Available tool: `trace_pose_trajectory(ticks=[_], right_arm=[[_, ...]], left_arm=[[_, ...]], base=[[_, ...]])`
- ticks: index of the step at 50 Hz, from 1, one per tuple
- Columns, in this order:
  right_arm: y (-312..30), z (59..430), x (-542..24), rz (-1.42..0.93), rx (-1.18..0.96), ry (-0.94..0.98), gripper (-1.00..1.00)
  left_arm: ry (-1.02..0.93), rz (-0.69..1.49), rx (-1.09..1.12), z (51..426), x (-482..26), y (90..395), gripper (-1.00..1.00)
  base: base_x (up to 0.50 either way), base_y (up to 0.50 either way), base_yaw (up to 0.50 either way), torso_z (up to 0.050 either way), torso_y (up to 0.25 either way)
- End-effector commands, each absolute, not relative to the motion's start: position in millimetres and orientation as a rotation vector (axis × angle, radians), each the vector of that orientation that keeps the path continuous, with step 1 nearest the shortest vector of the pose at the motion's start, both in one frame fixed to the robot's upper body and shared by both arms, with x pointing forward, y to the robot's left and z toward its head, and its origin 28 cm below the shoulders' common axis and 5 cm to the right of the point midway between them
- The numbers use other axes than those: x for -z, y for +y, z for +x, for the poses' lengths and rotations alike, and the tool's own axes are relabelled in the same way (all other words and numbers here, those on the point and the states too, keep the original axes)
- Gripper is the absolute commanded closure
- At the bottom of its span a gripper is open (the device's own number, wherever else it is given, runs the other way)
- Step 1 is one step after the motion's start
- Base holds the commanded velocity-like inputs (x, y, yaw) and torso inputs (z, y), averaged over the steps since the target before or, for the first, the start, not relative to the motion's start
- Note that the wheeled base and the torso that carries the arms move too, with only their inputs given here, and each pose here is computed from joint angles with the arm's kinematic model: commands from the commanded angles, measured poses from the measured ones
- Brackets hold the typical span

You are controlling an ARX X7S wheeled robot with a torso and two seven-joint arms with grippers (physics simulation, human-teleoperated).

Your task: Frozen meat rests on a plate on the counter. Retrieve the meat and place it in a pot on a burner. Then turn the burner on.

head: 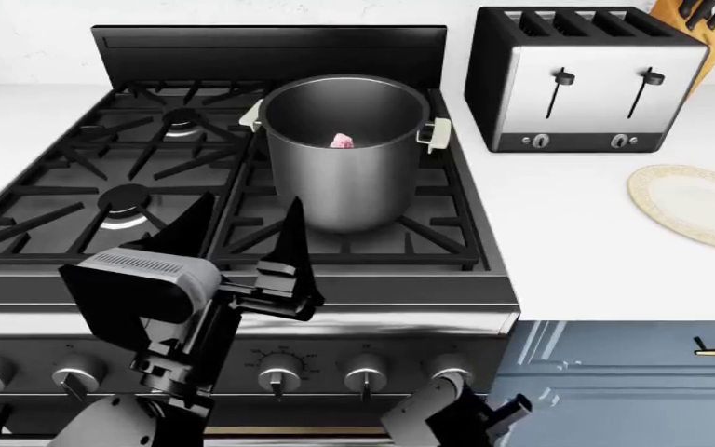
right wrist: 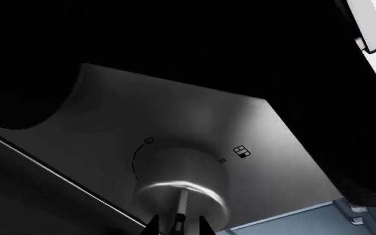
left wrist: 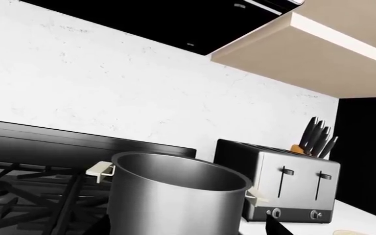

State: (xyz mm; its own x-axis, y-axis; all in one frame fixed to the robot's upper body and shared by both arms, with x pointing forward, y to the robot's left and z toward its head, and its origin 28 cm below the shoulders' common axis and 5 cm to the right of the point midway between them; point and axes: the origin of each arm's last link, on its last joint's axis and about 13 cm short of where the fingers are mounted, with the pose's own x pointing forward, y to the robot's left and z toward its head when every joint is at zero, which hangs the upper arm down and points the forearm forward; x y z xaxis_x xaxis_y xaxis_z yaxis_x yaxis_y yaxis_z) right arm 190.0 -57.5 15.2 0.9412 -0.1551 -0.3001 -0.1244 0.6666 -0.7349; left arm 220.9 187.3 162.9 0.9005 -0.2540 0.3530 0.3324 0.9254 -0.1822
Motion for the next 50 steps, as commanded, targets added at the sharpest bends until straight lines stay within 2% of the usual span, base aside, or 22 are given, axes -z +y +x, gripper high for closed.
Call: trace_pose_trajectory(ticks=[1, 50], right_arm=[[-56.2, 201.9, -22.3, -0.889, 0.041, 0.299, 1.0], [-54.9, 203.3, -24.2, -1.069, 0.081, 0.268, 1.0]], left_arm=[[-0.332, -0.244, 0.307, 220.4, -163.2, 187.3, -1.0], [-0.328, -0.254, 0.315, 221.4, -162.0, 186.3, -1.0]], base=[[0.0, 0.0, 0.0, 0.0, 0.0], [0.0, 0.0, 0.0, 0.0, 0.001]])
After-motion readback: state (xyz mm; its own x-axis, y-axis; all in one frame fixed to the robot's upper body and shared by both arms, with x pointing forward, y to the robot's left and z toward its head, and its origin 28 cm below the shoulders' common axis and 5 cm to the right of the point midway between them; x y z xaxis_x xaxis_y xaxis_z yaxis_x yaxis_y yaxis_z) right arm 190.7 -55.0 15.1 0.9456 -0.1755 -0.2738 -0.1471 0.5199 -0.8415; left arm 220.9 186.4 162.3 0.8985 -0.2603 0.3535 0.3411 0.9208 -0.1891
